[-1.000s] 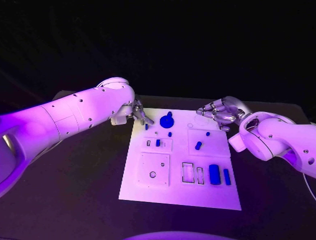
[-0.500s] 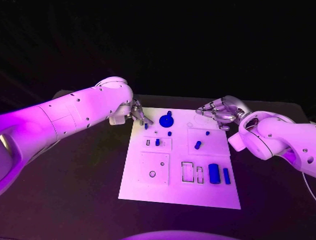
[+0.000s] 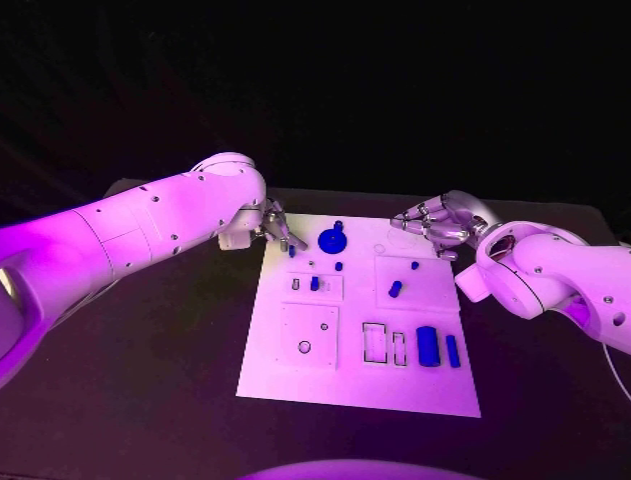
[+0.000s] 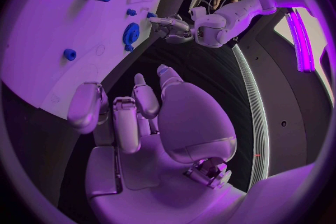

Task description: Assemble the parts on the task board

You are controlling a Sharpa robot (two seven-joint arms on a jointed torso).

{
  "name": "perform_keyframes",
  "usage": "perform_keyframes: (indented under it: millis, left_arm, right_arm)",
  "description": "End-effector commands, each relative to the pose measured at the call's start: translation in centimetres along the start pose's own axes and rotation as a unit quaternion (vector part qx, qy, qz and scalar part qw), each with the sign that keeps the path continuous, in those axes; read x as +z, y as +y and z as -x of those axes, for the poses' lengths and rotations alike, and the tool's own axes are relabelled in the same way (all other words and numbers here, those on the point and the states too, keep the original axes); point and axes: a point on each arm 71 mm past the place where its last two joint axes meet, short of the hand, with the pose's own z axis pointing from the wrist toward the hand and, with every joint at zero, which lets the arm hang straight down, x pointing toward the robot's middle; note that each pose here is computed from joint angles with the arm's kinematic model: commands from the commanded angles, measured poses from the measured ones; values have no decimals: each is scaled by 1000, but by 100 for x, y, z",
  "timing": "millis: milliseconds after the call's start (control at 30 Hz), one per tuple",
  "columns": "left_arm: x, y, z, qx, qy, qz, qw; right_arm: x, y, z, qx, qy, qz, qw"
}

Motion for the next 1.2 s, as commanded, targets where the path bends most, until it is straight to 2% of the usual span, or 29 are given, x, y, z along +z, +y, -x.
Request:
perform_keyframes:
  millis: [33, 667, 1200]
  left_arm:
    - [-4, -24, -19, -3, 9, -6, 1000]
    - [2, -6, 15, -19, -7, -5, 1000]
    - [-6, 41, 1, -23, 9, -8, 1000]
  right_arm:
    - [1, 3, -23, -2, 10, 1, 1000]
    - [2, -3, -29, -3, 15, -2, 1000]
    - [1, -2, -46, -3, 25, -3, 1000]
